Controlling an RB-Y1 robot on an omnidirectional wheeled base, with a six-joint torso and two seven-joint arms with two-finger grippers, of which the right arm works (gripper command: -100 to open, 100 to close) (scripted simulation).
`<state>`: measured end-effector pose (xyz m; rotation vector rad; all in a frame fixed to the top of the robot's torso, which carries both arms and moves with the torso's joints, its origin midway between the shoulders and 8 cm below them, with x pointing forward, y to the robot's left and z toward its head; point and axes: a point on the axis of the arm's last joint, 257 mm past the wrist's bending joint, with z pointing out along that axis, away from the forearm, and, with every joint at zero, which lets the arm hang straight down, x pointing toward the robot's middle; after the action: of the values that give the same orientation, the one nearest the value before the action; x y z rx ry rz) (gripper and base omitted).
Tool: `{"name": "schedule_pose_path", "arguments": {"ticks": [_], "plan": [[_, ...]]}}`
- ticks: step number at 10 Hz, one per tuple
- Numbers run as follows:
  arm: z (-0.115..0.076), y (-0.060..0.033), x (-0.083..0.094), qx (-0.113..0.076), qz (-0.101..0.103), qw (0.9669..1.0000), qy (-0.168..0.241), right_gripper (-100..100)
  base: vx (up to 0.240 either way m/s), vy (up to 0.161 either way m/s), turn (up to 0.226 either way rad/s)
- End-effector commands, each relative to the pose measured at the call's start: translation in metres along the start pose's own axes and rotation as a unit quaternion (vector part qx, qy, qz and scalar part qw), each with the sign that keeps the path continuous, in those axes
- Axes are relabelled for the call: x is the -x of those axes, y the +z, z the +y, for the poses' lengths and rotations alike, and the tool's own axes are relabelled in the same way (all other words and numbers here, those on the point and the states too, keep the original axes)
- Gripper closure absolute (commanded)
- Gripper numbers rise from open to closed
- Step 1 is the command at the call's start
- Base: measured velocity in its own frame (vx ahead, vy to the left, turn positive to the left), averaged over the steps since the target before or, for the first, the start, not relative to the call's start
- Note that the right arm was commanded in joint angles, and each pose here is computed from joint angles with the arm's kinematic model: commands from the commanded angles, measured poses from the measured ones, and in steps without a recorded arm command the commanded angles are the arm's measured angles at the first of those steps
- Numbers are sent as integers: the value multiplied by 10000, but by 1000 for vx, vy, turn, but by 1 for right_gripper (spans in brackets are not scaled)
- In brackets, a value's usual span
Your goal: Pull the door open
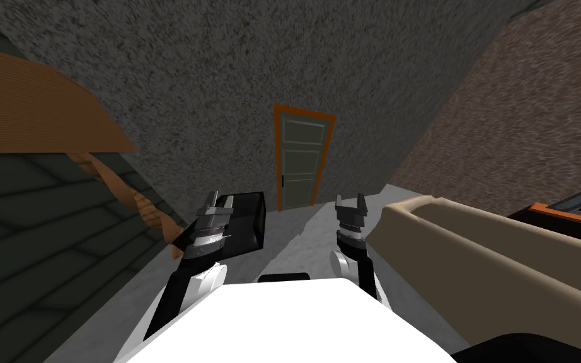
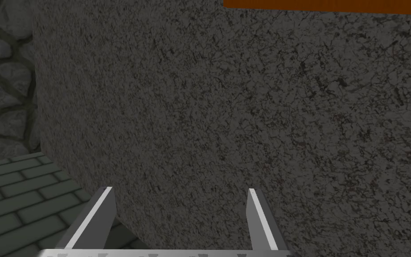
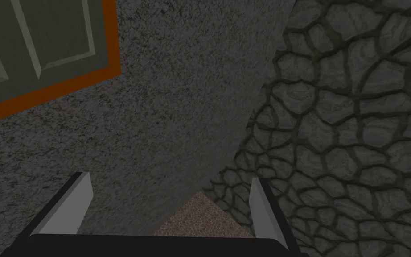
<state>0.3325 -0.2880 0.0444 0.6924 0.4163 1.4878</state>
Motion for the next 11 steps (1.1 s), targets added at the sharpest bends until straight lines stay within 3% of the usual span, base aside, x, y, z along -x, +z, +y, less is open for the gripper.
{"name": "schedule_pose_path", "arguments": {"ticks": [1, 7, 11], "plan": [[-90, -23, 24, -62, -4, 9999, 148, -100, 30, -23, 175], [-458, -127, 156, -306, -113, 9966, 750, -100, 72, -57, 170], [-693, -204, 265, -454, -247, 9922, 1132, -100, 54, -55, 151]]}}
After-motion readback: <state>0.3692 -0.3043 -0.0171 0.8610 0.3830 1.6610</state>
